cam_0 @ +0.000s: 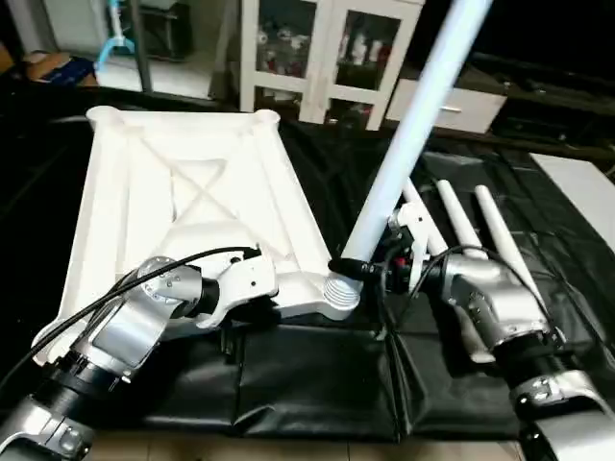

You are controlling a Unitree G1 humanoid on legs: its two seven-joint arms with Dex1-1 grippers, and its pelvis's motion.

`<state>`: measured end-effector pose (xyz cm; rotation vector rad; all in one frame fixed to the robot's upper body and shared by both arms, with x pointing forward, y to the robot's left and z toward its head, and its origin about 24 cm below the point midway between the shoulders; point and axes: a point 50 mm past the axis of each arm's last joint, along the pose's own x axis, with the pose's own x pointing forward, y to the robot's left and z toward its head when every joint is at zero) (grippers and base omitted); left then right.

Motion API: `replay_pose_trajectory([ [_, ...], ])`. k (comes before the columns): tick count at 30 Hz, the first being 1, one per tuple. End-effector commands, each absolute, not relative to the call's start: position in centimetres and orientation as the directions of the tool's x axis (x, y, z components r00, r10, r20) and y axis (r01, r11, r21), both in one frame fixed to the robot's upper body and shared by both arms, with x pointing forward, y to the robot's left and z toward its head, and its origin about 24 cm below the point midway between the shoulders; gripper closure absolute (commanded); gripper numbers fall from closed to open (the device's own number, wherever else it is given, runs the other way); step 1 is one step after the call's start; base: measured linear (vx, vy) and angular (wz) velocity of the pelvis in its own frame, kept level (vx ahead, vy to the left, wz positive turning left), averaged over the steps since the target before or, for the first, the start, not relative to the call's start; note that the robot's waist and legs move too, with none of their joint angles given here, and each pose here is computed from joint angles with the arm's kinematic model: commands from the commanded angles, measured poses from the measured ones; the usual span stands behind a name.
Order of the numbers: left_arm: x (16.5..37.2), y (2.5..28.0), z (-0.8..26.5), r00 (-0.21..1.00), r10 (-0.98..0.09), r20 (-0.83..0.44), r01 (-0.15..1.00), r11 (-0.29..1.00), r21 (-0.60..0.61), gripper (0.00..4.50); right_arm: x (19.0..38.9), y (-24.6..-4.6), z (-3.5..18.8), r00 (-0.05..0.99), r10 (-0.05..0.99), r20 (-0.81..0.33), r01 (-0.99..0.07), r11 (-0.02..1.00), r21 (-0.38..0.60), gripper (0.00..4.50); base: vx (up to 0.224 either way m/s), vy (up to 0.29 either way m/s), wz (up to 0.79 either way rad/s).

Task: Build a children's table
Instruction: Insert table leg to table base

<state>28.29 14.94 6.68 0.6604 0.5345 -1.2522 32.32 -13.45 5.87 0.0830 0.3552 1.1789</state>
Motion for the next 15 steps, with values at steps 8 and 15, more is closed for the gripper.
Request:
replay_pose_trajectory([
  [8, 28.0, 14.9, 6.2, 0.219, -0.674, -0.706, 0.976, 0.154, 0.156, 4.5, 31.6, -15.5, 3.5, 0.332, 0.871, -0.362, -0.826, 0.454, 0.334, 2.64, 0.0, 0.0, 0.0],
  [15, 28.0, 14.9, 6.1, 0.225, -0.672, -0.706, 0.974, 0.155, 0.163, 4.5, 32.7, -15.8, 5.4, 0.403, 0.882, -0.244, -0.803, 0.469, 0.369, 2.64, 0.0, 0.0, 0.0],
])
